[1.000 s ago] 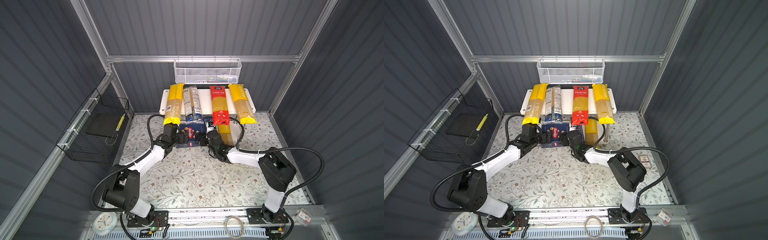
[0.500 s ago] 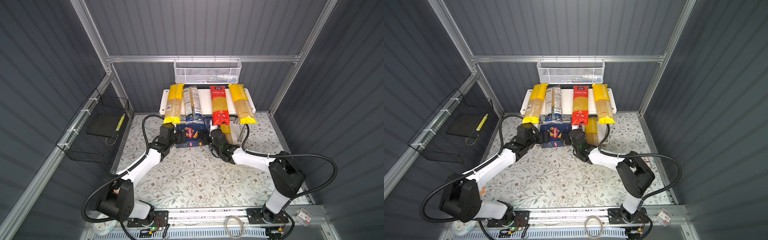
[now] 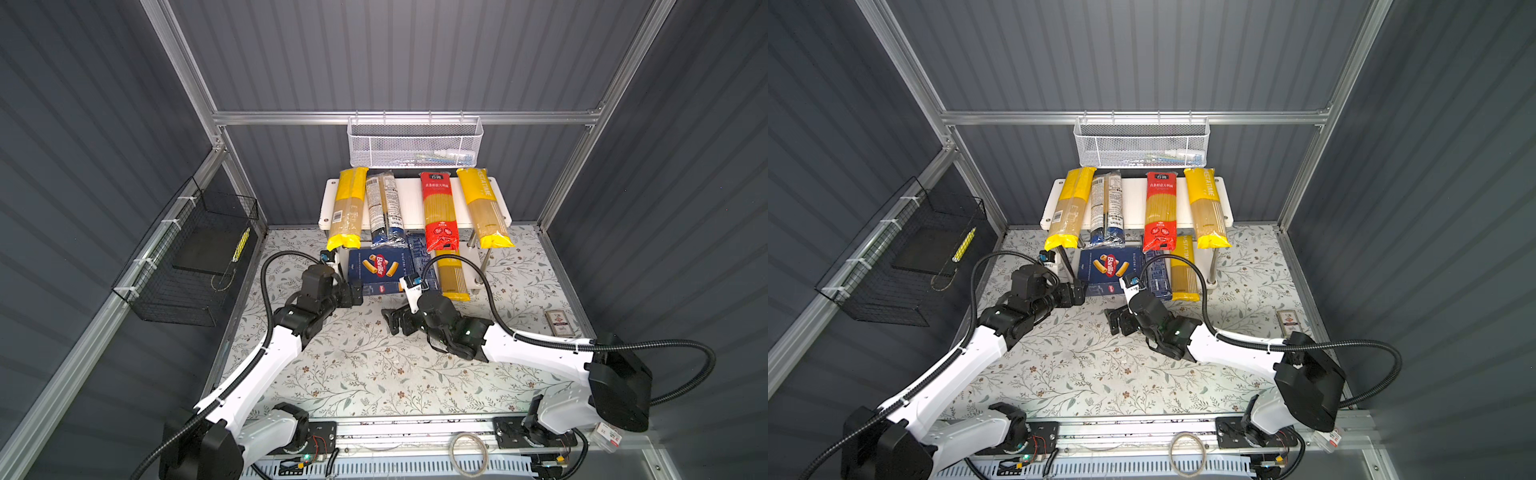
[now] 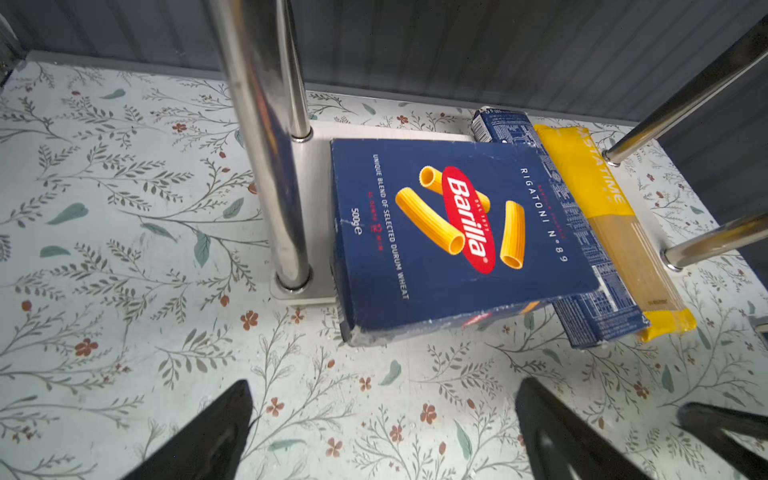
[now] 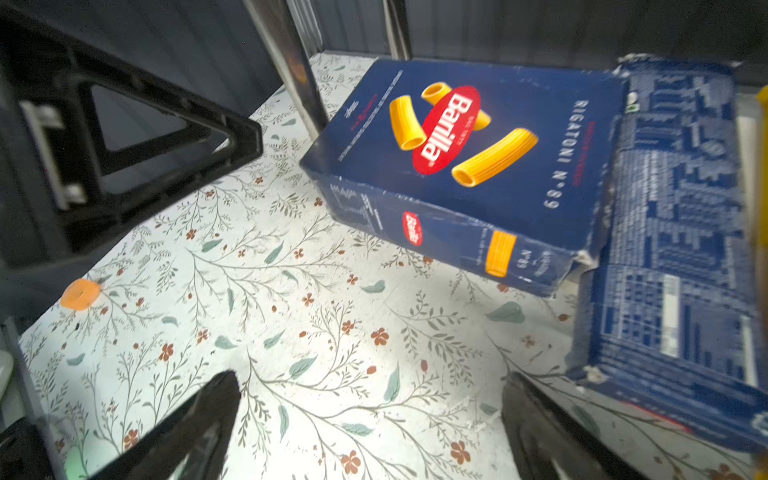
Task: Arrange pasta packages on shelves
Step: Move the pasta box to the shelf.
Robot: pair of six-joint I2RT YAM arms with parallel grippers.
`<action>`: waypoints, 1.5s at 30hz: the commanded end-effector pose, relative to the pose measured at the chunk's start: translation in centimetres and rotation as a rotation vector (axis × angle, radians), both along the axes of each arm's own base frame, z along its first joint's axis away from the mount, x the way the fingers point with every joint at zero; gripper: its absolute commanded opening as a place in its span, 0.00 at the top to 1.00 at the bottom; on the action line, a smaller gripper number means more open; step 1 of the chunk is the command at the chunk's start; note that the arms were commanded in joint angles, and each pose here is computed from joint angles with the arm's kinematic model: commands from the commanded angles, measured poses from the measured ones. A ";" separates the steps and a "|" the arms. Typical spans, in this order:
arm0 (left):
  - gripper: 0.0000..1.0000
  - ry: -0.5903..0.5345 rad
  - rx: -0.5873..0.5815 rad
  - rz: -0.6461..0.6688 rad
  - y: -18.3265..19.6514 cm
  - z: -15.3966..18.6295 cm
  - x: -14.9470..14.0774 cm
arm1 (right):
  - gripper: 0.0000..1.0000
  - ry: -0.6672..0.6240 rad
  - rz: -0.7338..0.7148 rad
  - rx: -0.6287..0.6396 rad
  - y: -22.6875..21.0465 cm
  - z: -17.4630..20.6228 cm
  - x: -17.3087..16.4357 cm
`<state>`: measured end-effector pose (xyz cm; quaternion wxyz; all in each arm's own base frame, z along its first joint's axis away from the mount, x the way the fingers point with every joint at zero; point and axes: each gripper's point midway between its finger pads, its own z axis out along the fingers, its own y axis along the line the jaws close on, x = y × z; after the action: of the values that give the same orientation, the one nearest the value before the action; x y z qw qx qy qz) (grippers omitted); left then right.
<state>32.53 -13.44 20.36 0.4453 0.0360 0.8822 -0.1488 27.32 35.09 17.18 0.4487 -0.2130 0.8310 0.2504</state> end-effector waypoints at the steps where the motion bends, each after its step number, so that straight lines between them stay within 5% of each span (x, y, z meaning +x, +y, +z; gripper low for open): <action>1: 0.00 0.099 -0.010 -0.003 0.5 -2.3 -2.6 | 0.01 0.016 0.055 0.011 1.6 -1.8 -0.2; 13: 0.00 0.159 0.127 0.242 6.3 -5.2 -5.0 | 0.05 -0.052 0.064 0.094 7.4 -2.5 3.8; 21: 0.00 0.185 0.127 0.280 7.4 -6.1 -4.6 | 0.02 -0.045 0.039 0.054 8.3 -3.6 5.9; 27: 0.00 0.206 0.023 0.331 9.4 -6.5 -4.0 | 0.01 -0.012 0.035 0.053 8.9 -4.5 7.3; 45: 0.00 0.155 0.085 0.359 10.4 -6.2 -2.6 | 0.01 0.004 0.058 0.091 9.1 -3.6 9.7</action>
<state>29.38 -3.60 13.82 0.3791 -0.1185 0.9164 -0.0487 37.12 43.99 12.43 0.4465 -0.2072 0.8193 0.2941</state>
